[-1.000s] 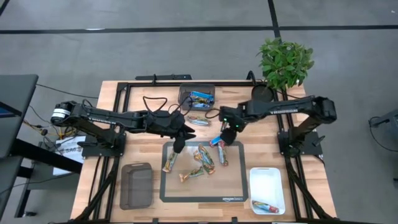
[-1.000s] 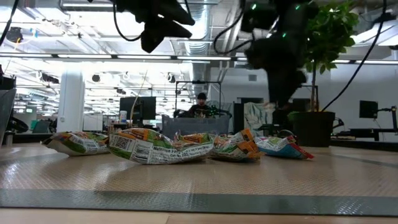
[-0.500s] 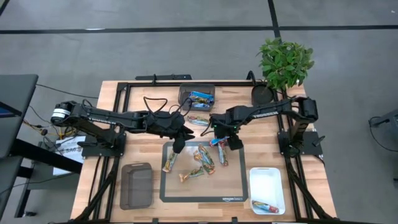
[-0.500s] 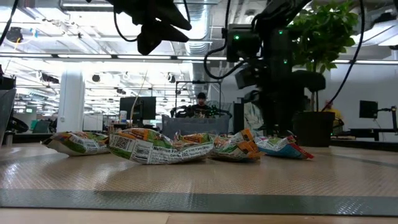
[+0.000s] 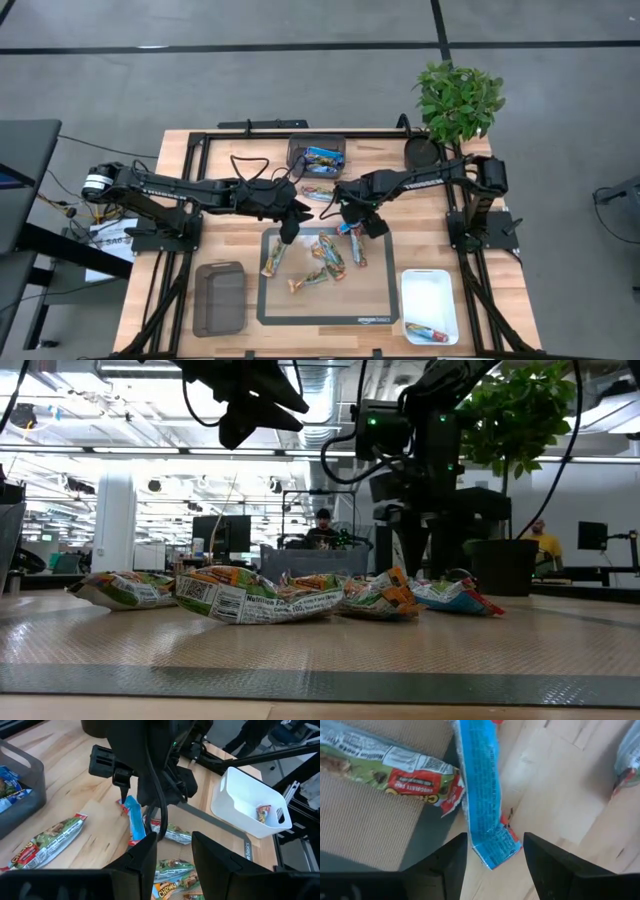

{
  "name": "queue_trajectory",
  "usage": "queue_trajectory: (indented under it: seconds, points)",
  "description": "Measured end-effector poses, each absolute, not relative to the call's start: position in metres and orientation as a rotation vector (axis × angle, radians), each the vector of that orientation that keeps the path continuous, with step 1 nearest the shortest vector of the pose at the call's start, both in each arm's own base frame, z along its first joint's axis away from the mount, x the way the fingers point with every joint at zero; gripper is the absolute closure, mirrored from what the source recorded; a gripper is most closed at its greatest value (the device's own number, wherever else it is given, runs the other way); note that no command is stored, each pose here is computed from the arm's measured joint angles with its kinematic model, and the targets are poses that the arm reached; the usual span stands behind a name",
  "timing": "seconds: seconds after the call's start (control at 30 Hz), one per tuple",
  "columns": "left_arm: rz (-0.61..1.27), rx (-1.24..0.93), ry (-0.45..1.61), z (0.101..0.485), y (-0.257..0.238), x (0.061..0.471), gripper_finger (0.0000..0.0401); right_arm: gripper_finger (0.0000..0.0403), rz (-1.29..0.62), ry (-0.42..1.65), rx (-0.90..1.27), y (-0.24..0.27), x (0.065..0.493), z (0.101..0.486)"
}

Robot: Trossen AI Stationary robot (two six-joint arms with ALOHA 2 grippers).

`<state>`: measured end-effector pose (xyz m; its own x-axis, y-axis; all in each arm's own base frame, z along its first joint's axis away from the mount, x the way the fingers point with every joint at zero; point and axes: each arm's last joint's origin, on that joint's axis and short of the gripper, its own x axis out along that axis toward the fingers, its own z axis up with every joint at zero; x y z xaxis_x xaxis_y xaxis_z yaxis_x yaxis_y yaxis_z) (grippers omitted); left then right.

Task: Pick and place Granola Bars by type
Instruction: Put the top red snack bar into the white bin

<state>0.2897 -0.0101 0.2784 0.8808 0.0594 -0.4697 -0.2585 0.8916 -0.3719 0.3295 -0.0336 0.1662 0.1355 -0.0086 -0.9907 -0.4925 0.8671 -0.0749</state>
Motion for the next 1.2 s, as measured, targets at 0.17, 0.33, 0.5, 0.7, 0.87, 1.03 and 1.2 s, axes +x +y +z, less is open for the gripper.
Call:
queue_trajectory:
  seconds: [0.17, 0.33, 0.5, 0.7, 0.87, 1.03, 1.2]
  points:
    - [0.177, -0.441, 0.469, 0.278, -0.010, 0.290, 0.0285, 0.0223, 0.420, 1.373, -0.412, -0.031, 0.330, 0.166]
    - [0.186, -0.438, 0.469, 0.278, -0.010, 0.289, 0.0285, 0.0223, 0.388, 1.293, -0.437, -0.031, 0.339, 0.168]
    - [0.187, -0.438, 0.469, 0.278, -0.010, 0.289, 0.0285, 0.0227, 0.384, 1.291, -0.435, -0.033, 0.339, 0.168]
    - [0.187, -0.437, 0.471, 0.278, -0.010, 0.289, 0.0285, 0.0236, 0.424, 1.394, -0.415, -0.030, 0.339, 0.147]
    - [0.188, -0.435, 0.477, 0.277, -0.010, 0.289, 0.0285, 0.0242, 0.434, 1.448, -0.397, -0.030, 0.340, 0.134]
    - [0.187, -0.434, 0.476, 0.278, -0.010, 0.289, 0.0285, 0.0267, 0.399, 1.443, -0.407, -0.030, 0.339, 0.138]
    - [0.187, -0.434, 0.475, 0.278, -0.010, 0.289, 0.0285, 0.0320, 0.336, 1.442, -0.370, -0.036, 0.336, 0.146]
